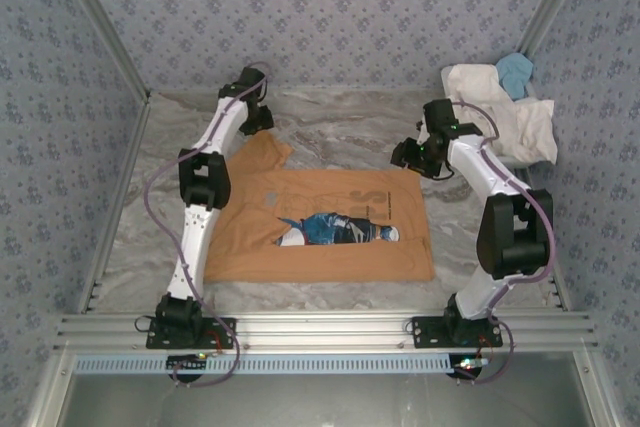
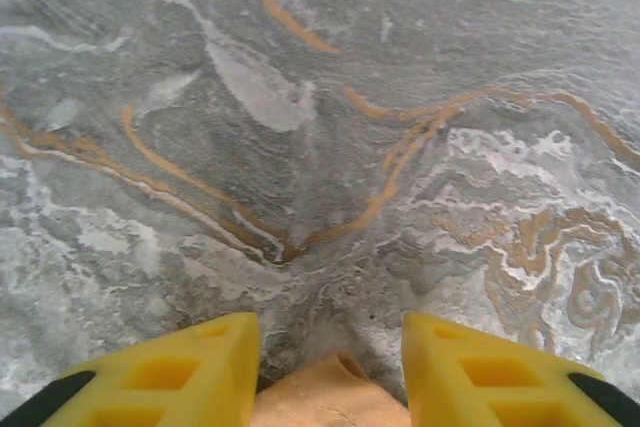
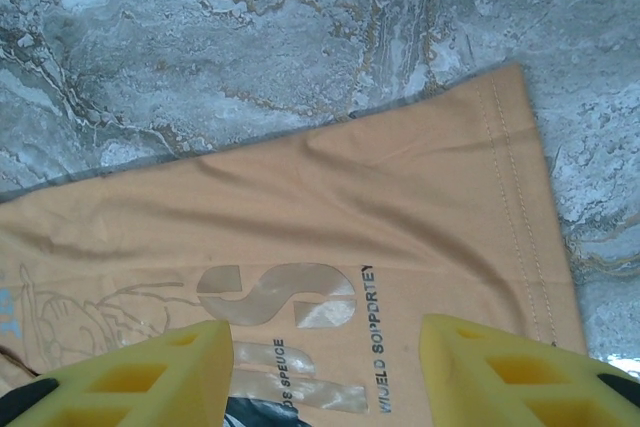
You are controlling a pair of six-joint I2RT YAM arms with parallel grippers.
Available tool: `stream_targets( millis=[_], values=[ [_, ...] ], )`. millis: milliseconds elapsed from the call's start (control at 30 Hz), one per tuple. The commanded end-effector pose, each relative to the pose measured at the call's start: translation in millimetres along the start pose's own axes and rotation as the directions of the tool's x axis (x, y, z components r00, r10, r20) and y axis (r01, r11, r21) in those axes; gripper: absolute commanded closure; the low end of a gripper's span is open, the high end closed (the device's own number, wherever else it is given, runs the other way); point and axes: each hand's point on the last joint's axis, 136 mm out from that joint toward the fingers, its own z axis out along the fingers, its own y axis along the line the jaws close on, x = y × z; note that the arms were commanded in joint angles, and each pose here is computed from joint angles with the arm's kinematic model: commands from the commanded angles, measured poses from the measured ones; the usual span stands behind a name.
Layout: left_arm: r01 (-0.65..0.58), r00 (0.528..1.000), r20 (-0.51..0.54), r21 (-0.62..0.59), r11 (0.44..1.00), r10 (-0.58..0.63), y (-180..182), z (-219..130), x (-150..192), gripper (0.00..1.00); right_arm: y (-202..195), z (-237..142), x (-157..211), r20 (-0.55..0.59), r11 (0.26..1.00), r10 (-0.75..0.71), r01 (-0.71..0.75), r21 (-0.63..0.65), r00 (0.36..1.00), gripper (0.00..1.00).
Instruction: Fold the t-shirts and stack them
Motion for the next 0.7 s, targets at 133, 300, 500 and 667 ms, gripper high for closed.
stream_targets(
  millis=[133, 300, 500, 667],
  values=[
    [-0.001, 0.992, -0.129, -0.068, 0.998, -0.008, 13, 17, 36, 0.82, -1, -7, -3, 0.042, 0.998, 0.039, -0.037, -0.042, 0.998, 0.46],
    [0.001, 0.995, -0.099, -0.059, 0.998, -0.007, 8, 3, 27, 1.00, -3, -1, -16, 0.122, 0.987, 0.103, -0.086, -0.139, 0.987, 0.44],
    [0.041, 0.998, -0.049, -0.025, 0.999, -0.042, -2, -36, 11, 1.00, -43, 22, -23, 0.120, 0.976, 0.219, -0.216, -0.032, 0.968, 0.48],
    [0.057, 0.998, -0.033, 0.014, 0.998, -0.057, -10, -56, 4, 1.00, -65, 33, -39, 0.130, 0.976, 0.155, -0.172, 0.132, 0.979, 0.53]
  ],
)
